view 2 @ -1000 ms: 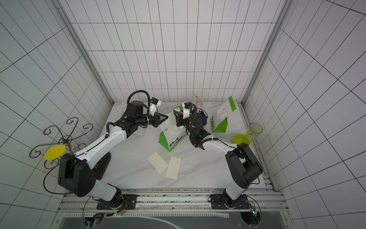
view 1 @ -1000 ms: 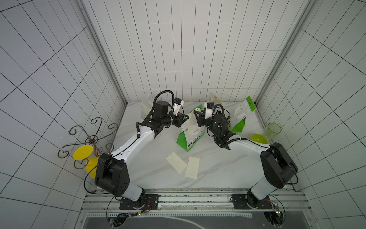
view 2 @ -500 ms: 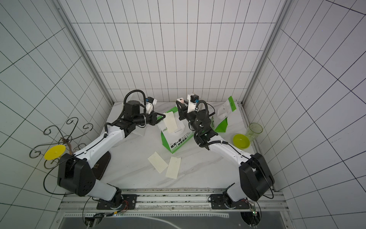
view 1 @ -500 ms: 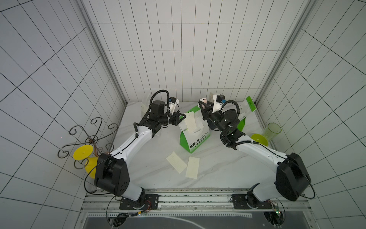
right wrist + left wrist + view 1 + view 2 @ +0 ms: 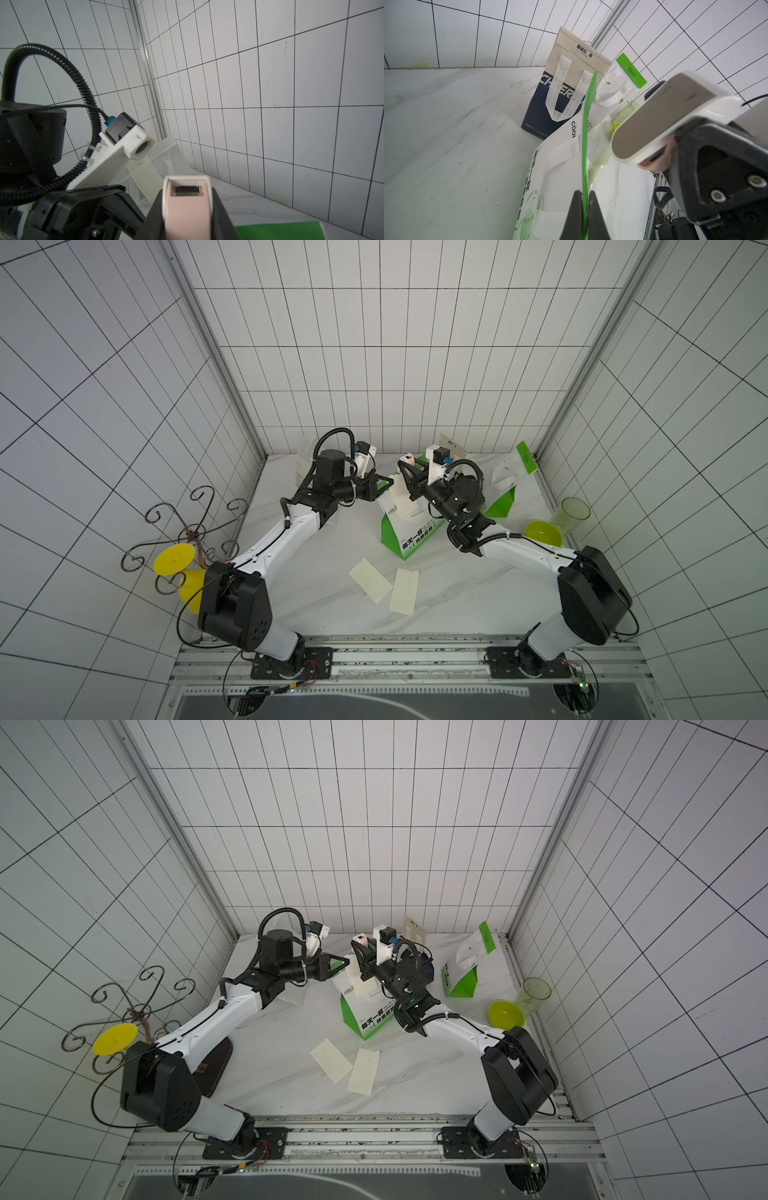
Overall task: Staple the receipts to the bags
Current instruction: Place the stapler in the takeout bag.
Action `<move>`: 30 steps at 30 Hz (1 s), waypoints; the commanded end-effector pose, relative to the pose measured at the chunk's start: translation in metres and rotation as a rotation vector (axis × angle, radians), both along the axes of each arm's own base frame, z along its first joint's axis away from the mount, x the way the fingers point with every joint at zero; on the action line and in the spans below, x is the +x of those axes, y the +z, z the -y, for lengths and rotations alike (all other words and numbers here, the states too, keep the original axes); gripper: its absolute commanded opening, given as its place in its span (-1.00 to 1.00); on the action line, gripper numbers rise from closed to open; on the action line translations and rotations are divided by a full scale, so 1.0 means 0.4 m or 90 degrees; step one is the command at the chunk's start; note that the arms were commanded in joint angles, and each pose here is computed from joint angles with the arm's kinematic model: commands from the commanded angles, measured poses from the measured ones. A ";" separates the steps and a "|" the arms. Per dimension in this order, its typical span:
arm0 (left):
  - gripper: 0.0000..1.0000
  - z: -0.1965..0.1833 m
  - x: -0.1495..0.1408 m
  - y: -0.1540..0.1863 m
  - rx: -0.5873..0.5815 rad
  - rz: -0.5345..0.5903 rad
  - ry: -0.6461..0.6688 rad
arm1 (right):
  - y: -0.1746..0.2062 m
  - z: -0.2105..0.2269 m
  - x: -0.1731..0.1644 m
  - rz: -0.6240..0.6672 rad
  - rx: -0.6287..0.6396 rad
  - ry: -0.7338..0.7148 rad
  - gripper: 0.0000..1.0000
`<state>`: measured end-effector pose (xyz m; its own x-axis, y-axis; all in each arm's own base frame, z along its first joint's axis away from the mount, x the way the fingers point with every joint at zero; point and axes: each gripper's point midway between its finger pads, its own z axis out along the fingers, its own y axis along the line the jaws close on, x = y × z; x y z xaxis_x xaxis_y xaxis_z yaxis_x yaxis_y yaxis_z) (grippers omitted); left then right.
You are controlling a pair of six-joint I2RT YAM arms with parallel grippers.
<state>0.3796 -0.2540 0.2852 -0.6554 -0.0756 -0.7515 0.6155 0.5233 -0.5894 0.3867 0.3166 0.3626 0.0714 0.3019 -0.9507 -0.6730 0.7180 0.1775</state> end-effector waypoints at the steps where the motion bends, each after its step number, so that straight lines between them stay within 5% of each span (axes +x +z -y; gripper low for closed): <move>1: -1.00 0.004 -0.008 0.029 -0.026 0.015 -0.009 | 0.080 -0.006 -0.021 0.067 0.031 0.009 -1.00; 30: -1.00 0.018 -0.029 0.051 -0.060 0.013 -0.032 | 0.017 -0.057 0.007 0.059 -0.022 -0.015 -1.00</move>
